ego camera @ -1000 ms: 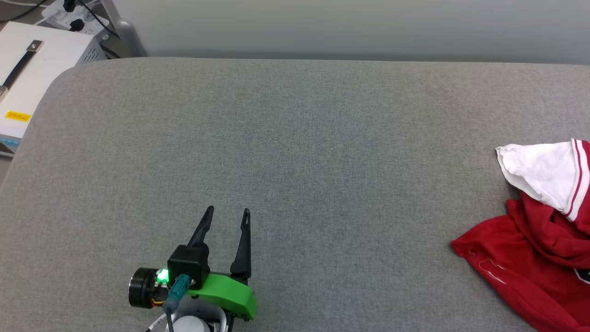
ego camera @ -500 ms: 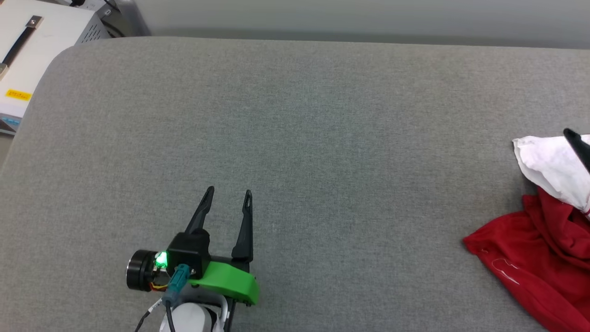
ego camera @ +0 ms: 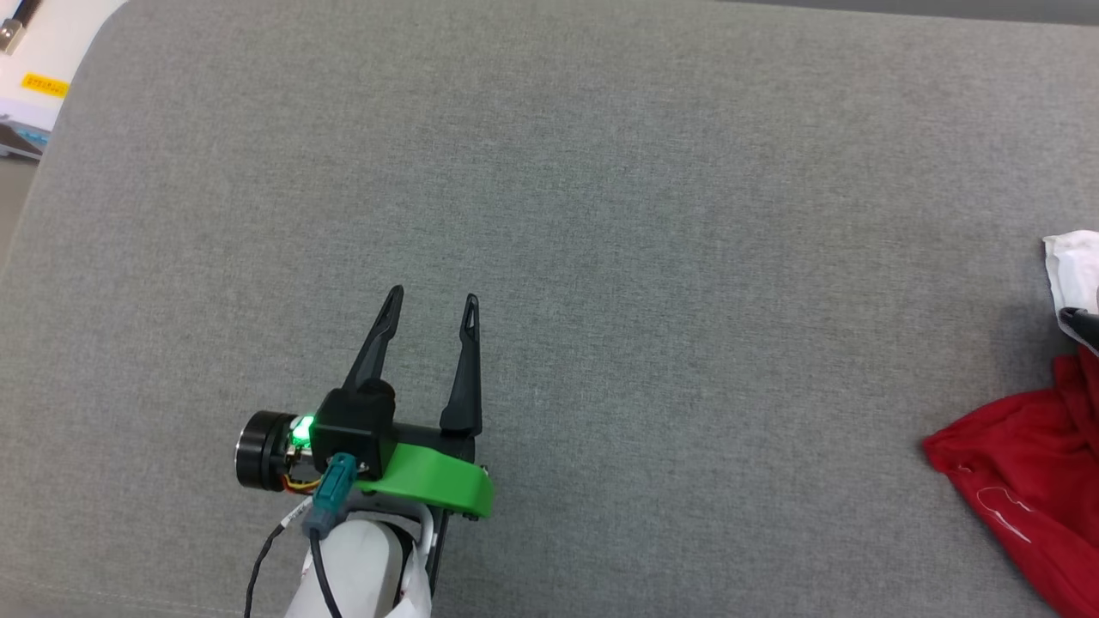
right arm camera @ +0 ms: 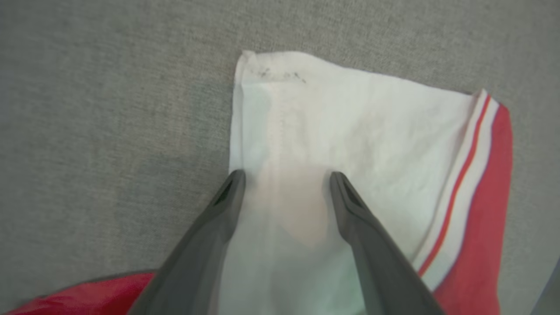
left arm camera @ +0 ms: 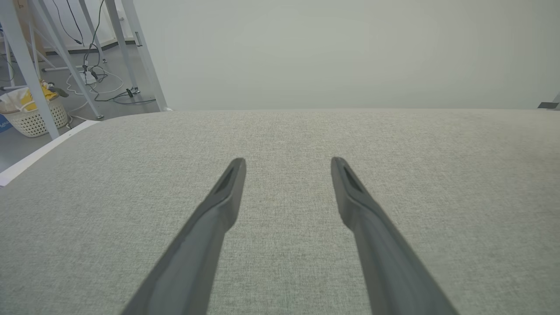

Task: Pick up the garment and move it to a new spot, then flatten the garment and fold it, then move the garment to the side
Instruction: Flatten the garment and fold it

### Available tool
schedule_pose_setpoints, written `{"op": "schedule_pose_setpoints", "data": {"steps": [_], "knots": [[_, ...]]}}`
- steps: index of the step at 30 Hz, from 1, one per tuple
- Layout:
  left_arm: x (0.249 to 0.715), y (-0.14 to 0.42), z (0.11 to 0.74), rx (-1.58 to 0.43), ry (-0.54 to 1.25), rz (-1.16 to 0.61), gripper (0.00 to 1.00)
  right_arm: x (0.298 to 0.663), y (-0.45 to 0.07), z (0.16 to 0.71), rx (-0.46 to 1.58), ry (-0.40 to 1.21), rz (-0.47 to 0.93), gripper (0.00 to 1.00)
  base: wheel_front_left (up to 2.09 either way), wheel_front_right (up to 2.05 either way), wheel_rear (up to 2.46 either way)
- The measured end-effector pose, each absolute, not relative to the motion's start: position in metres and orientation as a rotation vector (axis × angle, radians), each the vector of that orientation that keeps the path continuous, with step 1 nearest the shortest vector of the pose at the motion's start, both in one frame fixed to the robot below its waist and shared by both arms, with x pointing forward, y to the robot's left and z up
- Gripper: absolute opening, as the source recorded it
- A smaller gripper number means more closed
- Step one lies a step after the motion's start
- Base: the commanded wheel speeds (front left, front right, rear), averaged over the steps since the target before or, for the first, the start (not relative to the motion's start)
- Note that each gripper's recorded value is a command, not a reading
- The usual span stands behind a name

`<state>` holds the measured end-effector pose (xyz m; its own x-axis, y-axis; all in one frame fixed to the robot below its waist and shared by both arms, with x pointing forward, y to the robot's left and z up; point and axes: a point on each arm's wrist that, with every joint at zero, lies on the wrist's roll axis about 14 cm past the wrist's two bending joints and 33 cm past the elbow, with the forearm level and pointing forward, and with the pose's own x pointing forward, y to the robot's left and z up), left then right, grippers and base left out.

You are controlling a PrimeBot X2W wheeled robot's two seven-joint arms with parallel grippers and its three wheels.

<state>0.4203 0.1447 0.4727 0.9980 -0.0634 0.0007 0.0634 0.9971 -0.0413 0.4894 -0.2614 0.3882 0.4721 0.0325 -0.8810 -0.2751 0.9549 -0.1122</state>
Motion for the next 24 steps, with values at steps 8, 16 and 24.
{"op": "schedule_pose_setpoints", "data": {"steps": [8, 16, 24], "knots": [[0.42, 0.157, 0.464, -0.034, 0.026, -0.02, 1.0, 0.49, -0.268, 0.357, -0.229, 1.139, 0.164, 0.0, 0.0, 0.0, 0.0], [0.414, 0.162, 0.477, -0.033, -0.005, -0.004, 1.0, 0.512, -0.25, 0.396, -0.127, 0.865, 0.201, 0.0, 0.0, 0.0, 0.0], [0.402, 0.161, 0.491, -0.04, -0.038, -0.004, 1.0, 0.537, -0.212, 0.5, -0.072, 0.482, 0.316, 0.0, 0.0, 0.0, 0.0]]}}
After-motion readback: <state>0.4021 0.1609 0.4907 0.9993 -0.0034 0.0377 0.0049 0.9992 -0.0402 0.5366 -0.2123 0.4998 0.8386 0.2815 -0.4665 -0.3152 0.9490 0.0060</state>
